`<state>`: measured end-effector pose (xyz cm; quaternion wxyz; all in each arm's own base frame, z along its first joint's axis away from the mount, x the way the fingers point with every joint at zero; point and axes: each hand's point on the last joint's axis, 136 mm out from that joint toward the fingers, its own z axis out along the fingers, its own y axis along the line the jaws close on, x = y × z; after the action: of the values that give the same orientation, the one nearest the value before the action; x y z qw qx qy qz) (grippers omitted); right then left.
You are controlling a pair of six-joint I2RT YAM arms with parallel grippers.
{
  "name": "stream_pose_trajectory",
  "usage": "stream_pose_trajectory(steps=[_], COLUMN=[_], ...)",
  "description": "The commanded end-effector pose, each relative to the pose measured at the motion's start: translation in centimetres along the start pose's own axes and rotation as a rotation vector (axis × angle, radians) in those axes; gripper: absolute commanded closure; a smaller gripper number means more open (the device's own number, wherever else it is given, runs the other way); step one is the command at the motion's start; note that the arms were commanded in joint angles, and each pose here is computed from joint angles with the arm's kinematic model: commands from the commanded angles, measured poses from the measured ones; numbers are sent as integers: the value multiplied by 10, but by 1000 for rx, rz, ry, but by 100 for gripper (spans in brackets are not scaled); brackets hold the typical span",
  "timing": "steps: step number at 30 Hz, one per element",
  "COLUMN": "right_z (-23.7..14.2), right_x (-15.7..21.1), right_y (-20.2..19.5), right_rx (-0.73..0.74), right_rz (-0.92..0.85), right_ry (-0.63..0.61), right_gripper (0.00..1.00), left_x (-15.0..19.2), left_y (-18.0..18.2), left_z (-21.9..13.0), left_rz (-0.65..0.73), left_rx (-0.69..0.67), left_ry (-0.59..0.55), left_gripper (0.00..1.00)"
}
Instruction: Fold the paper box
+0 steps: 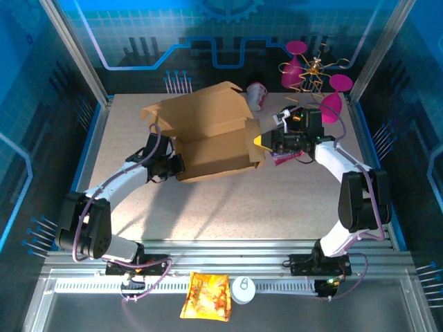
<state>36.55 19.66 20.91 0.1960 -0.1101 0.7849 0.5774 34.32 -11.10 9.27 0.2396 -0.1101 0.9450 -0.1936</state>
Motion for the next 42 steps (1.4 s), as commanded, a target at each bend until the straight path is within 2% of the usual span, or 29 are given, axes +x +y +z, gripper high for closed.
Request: stream_pose_trajectory(steps=[1,7,17,20,30,42], right_z=[6,20,23,28,33,33], right_x=[9,16,17,15,4,-6], right_y=[1,-1,-20,-24,-45,-63], right_rx=[48,124,345,401,632,835], right_rz=[-13,-30,-51,-60,-91,-161], right_ry=[67,144,183,186,143,69], right_gripper=[55,55,58,62,64,96], left_x=[-12,-14,-19,-16,-12,-4], left_y=[-10,-18,-25,-31,-50,-65], left_z=[-11,-15,-24,-25,-33,-40], left_rz=[44,101,146,163,163,137], left_rx=[14,-8,-83,-86,-73,-49], left_ry=[-39,-51,-85,-88,-100,-92], left_gripper=[100,100,100,100,100,100])
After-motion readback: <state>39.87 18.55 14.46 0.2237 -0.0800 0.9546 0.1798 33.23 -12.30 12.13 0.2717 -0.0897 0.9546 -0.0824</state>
